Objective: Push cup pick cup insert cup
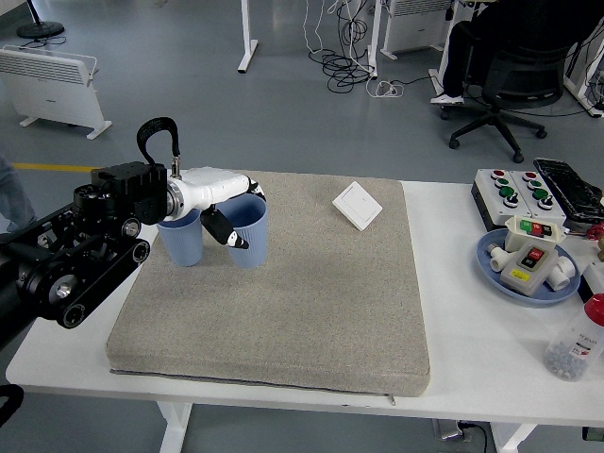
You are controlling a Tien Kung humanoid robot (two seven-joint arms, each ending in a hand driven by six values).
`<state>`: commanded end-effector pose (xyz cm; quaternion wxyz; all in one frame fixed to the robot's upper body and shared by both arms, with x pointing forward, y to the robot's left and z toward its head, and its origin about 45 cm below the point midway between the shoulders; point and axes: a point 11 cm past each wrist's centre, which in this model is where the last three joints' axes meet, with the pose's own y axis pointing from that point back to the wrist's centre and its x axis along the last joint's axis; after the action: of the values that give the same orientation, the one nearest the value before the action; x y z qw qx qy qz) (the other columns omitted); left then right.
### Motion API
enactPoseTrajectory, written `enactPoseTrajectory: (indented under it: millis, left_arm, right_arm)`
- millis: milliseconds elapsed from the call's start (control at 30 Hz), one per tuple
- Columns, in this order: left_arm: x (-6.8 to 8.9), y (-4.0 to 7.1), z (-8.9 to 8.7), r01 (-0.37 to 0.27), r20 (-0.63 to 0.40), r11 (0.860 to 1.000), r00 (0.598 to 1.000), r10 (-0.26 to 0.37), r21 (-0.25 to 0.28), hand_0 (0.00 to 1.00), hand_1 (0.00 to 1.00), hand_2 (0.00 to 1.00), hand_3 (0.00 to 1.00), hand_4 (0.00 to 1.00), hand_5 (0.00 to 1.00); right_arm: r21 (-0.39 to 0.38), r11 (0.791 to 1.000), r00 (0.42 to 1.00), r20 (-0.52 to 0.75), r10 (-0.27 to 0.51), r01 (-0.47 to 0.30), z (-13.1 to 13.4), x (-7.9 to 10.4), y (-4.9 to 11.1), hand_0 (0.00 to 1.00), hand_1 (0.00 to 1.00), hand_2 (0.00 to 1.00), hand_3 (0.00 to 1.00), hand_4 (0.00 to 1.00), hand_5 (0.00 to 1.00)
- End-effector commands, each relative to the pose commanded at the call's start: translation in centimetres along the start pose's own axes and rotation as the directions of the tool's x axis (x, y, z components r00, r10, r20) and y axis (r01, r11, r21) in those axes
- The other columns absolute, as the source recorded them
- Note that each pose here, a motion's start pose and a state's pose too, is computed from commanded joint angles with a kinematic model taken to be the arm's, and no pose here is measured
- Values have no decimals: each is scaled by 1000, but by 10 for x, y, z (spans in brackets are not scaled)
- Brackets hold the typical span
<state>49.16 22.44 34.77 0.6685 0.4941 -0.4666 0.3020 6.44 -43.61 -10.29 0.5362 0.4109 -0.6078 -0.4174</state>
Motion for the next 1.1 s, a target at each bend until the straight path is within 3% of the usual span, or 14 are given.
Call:
enactPoseTrajectory:
  millis: [267, 467, 667, 867, 1100]
  left_arm:
    - [40, 22, -35, -64, -41, 994, 997, 68, 83, 438, 456, 456, 414, 426, 2]
    - [63, 33, -63, -95, -53, 982, 993, 105, 164, 438, 456, 456, 414, 426, 2]
    - [62, 30, -72, -76, -53, 977, 995, 88, 201, 440, 457, 456, 415, 427, 2]
    - [50, 23, -84, -40, -38, 969, 998, 51, 244, 442, 460, 457, 415, 430, 2]
    - [39, 20, -91, -16, -48, 966, 998, 29, 259, 442, 459, 457, 416, 434, 2]
  right_arm:
    - [-1, 1000, 1000, 3, 3, -3, 0, 1, 0, 697, 590, 601, 546, 109, 430]
    - [-1, 1000, 1000, 3, 4, -4, 0, 2, 0, 697, 590, 601, 546, 109, 430]
    - [-3, 1000, 1000, 2, 3, -3, 1, 1, 0, 697, 592, 600, 545, 109, 430]
    - [-3, 1000, 1000, -3, 3, -3, 1, 1, 0, 697, 592, 601, 546, 108, 430]
    - [-4, 1000, 1000, -1, 2, -2, 2, 0, 0, 697, 592, 601, 546, 108, 429]
